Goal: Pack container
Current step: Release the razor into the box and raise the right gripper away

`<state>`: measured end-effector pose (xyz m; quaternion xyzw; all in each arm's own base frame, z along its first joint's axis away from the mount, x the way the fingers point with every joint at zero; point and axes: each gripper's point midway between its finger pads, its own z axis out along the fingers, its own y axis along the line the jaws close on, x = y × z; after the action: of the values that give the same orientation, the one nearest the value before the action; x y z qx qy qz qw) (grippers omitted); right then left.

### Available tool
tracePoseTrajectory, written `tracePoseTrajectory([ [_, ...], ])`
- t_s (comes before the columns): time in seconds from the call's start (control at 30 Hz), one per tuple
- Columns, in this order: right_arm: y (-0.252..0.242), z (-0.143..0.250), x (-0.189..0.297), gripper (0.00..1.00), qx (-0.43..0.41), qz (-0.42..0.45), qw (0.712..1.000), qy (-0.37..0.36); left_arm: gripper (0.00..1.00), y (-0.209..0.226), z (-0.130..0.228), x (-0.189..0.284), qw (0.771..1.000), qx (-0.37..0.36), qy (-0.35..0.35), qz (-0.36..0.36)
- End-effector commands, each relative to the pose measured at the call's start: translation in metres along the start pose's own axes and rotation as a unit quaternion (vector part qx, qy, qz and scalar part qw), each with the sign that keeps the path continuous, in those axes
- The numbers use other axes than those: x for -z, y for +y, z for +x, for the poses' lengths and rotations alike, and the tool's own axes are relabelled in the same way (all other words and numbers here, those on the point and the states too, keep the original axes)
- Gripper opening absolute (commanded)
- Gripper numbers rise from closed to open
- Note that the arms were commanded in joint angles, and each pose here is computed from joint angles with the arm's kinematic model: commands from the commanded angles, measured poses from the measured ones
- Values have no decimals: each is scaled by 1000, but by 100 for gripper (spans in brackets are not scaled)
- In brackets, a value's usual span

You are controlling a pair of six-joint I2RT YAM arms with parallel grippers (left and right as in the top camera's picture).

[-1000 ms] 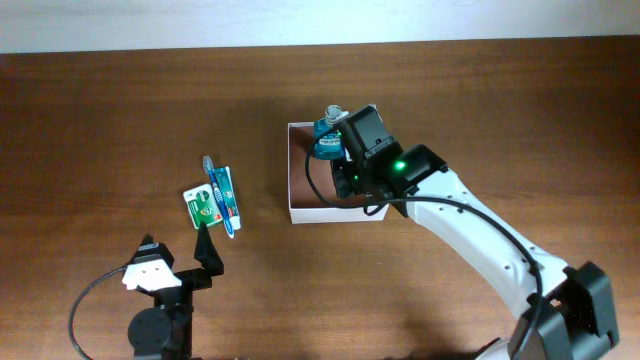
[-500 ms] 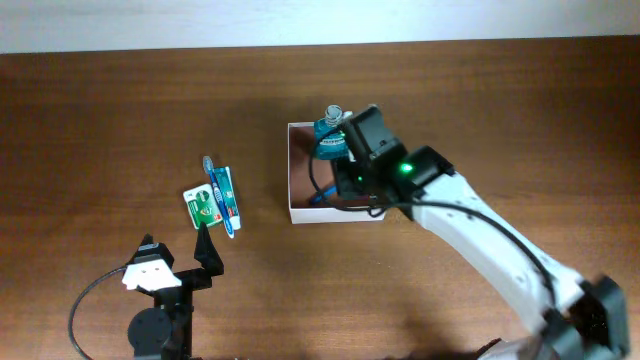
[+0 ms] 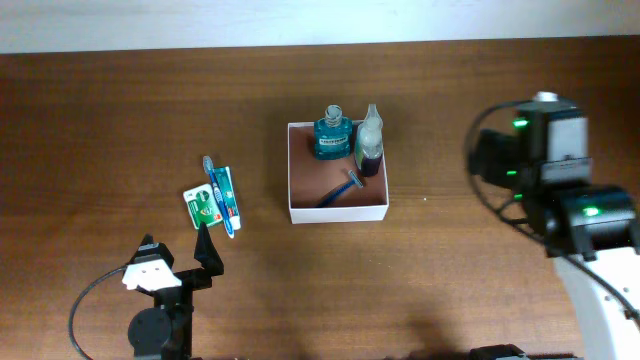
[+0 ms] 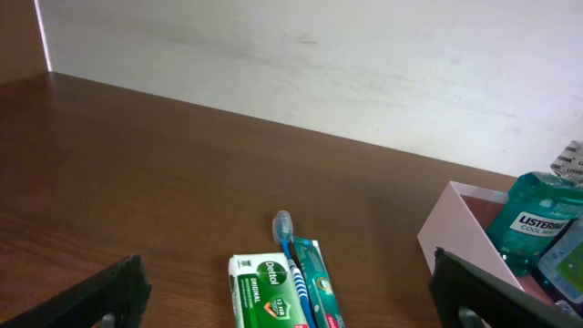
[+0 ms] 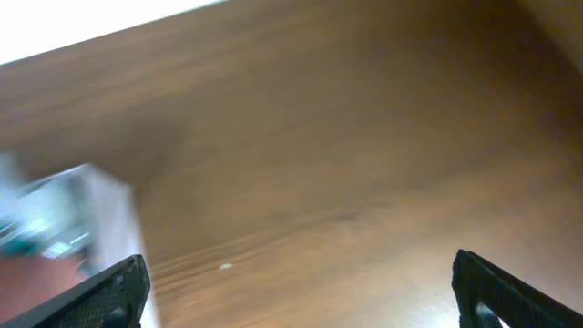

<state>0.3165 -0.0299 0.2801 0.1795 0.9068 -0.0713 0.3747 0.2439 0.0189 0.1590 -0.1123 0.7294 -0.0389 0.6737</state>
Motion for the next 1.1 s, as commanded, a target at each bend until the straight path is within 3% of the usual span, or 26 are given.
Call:
tracePoseTrajectory([
  [0.0, -44, -4, -4, 99, -57, 46, 997, 7, 99, 2, 1, 0, 1000, -10, -2, -3],
  [0.23, -72, -2, -14, 99, -93, 73, 993, 25, 99, 2, 1, 0, 1000, -10, -2, -3],
  [0.73, -71, 2, -24, 99, -89, 77, 992, 40, 99, 0, -7, 0, 1000, -9, -19, 1],
  [0.93, -71, 2, -25, 99, -89, 77, 992, 42, 99, -27, -15, 2, 997, -20, -30, 75],
  [1.07, -71, 2, -25, 99, -89, 77, 992, 42, 99, -18, -27, 1, 999, -19, -18, 39],
])
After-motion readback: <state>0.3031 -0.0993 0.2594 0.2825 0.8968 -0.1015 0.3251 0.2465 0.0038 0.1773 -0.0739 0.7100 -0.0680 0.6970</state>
